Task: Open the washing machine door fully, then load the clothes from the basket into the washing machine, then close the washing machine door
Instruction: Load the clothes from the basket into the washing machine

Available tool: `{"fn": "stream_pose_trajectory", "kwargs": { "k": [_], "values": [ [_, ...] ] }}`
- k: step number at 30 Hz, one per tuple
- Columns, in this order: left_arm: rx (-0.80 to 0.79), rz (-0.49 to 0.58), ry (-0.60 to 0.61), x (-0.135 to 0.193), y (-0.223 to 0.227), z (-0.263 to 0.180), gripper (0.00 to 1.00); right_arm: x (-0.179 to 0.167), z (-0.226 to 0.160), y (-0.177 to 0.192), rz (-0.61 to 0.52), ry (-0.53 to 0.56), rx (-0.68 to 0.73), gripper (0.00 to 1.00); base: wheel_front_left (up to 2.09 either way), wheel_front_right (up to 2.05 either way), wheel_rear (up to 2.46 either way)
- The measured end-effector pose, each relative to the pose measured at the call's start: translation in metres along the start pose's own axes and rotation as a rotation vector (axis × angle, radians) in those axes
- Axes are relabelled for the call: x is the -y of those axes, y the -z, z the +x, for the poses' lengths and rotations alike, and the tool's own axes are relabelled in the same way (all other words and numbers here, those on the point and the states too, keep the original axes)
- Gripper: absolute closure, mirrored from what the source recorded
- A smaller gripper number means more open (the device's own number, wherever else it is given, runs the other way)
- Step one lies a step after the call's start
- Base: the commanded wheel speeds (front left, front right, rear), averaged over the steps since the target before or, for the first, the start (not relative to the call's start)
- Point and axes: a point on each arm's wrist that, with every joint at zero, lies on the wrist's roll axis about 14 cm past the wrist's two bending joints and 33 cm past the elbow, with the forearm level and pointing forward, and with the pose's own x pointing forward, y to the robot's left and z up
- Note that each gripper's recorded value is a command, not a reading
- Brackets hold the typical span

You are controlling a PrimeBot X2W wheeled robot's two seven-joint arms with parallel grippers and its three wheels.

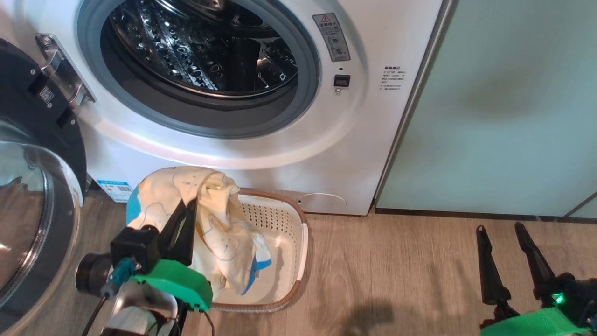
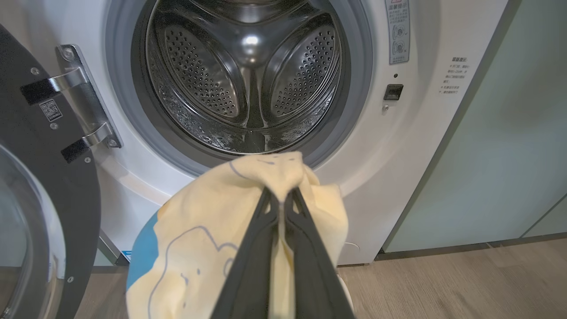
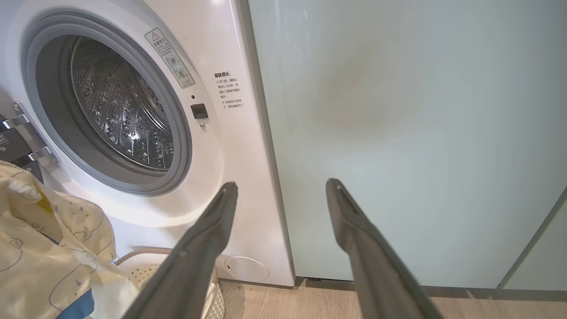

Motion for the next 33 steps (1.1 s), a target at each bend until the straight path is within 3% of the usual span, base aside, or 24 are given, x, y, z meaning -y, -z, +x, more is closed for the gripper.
{"fn": "stream_pose_trajectory", "kwargs": {
  "k": [15,33],
  "values": [
    [-0.013,-0.038,0.037,0.009,0.012,0.035,1.00,0.009,0.003,0.015,0.002,0.028,-0.047,0.00,0.00,0.00,0.00],
    [-0.111,-0.077,0.073,0.012,0.061,0.158,1.00,0.038,0.042,0.043,-0.020,0.087,-0.107,0.00,0.00,0.00,0.00]
  ]
}}
